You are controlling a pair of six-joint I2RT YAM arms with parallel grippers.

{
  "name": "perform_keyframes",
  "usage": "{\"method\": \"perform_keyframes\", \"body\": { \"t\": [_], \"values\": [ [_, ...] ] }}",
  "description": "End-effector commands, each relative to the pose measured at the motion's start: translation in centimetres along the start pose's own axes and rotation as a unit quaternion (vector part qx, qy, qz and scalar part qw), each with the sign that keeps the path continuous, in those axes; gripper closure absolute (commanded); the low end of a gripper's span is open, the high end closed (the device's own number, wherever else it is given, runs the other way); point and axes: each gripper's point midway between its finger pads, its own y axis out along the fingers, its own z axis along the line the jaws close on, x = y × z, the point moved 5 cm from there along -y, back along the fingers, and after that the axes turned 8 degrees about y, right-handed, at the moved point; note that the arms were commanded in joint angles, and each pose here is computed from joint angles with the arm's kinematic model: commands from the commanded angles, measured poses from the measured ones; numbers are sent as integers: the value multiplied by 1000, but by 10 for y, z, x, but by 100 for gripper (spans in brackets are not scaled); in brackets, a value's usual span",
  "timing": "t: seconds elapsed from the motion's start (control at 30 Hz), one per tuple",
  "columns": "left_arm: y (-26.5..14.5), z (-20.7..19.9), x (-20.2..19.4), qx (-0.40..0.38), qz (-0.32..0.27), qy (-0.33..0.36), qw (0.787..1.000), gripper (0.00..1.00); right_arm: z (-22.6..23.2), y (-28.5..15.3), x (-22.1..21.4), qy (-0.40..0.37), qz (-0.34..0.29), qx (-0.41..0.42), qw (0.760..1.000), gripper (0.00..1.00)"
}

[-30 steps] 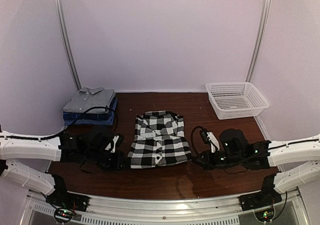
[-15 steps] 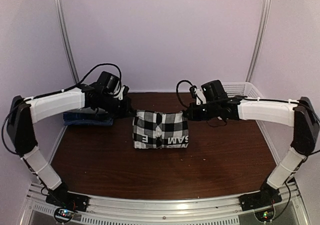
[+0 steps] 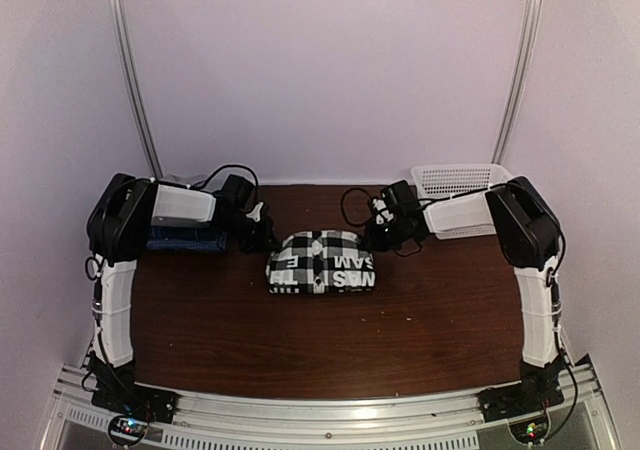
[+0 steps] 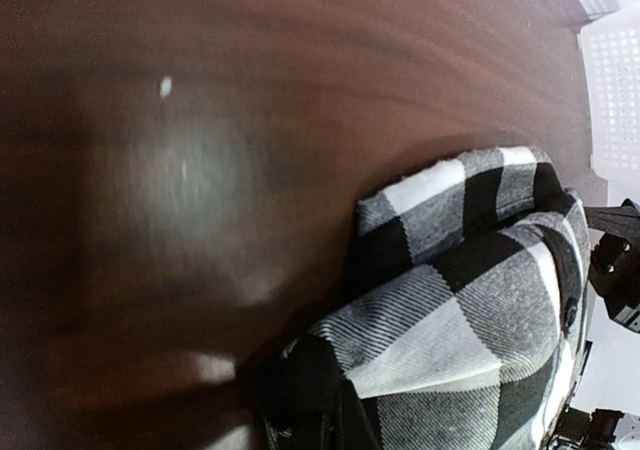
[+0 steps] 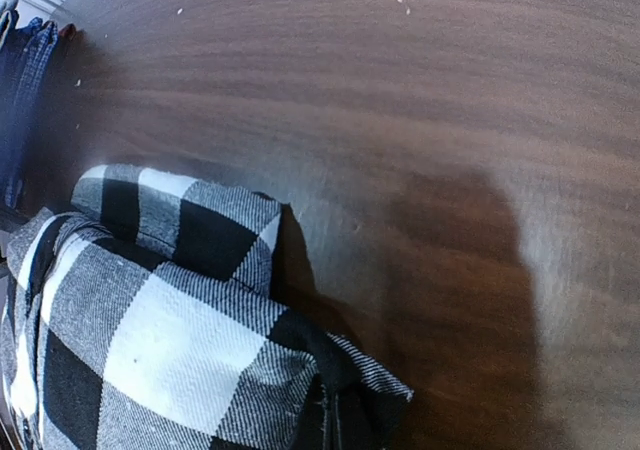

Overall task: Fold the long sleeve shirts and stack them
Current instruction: Fold the 2/3-rectangle-folded shirt at the center of the board.

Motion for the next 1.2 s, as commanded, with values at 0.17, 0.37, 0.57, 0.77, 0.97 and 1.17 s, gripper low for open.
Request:
{"method": "perform_keyframes", "body": {
  "t": [0.17, 0.37, 0.57, 0.77, 0.97, 1.17],
  "values": [
    [-47, -45, -66, -39, -22, 12, 999, 100, 4, -62, -51, -6, 4, -5, 1000, 100],
    [-65, -41, -87, -28, -33, 3, 999, 100, 7, -98, -53, -4, -31, -6, 999, 100],
    [-68, -44, -81, -27, -44, 9, 999, 100, 7, -103, -50, -4, -46, -10, 999, 100],
    [-63, -42, -68, -15, -45, 14, 999, 100, 4, -93, -43, -3, -48, -20, 999, 100],
    [-66, -36, -54, 9, -48, 14, 999, 64, 5, -88, -34, -15, -43, -34, 998, 80],
    [-86, -45, -41, 28, -71, 37, 996, 34, 15, -109, -28, -31, -58, -42, 997, 61]
  ]
}}
